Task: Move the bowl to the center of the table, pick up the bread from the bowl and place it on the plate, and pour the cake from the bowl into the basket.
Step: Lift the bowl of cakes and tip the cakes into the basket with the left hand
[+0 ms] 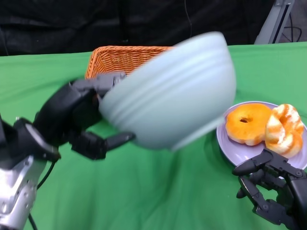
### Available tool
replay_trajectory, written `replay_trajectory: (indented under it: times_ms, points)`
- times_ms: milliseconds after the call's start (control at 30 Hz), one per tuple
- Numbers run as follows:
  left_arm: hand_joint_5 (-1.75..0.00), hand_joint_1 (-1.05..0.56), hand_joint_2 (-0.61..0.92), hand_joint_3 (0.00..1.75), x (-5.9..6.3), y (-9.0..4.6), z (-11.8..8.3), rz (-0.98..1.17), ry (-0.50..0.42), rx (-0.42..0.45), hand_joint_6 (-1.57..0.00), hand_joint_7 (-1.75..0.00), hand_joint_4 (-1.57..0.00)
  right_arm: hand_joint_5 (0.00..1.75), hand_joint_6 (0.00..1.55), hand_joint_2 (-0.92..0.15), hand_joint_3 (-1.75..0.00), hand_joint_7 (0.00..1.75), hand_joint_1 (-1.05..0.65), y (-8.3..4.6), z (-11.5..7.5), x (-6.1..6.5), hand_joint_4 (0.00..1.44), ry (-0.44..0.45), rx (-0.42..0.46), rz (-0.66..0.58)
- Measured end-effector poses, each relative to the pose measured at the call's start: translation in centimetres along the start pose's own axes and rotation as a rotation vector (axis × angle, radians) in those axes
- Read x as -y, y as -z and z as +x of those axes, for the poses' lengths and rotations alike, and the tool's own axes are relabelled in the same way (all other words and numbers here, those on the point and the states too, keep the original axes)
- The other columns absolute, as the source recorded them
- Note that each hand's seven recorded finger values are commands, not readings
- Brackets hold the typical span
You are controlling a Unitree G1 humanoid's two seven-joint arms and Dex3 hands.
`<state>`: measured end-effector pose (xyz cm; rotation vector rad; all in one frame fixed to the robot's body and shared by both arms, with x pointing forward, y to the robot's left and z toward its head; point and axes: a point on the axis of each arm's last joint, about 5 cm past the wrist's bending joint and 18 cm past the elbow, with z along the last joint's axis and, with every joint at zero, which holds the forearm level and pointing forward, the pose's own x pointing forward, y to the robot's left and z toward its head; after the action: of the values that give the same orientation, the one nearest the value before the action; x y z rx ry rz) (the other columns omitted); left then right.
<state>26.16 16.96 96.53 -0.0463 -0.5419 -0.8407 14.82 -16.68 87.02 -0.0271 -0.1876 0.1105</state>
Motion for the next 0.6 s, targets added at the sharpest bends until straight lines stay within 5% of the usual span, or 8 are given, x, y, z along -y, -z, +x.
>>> replay_trajectory:
  times_ms: [167, 600]
  points:
    - [-1.70, -0.14, 0.55, 1.17, -0.6, 1.0, 2.3, 0.058, -0.115, -0.035, -0.75, -1.43, -0.78, 1.54, 0.64, -0.75, -0.60, 1.25, -0.15, 0.1, 0.0, 0.0, 0.64, -0.001, -0.006, 0.000]
    - [-1.63, -0.16, 0.59, 1.06, -1.6, 2.6, 5.0, 0.143, -0.152, -0.083, -0.80, -1.31, -0.82, 1.55, 0.65, -0.76, -0.58, 1.25, -0.17, 0.5, 0.1, 0.0, 0.65, 0.000, -0.023, 0.001]
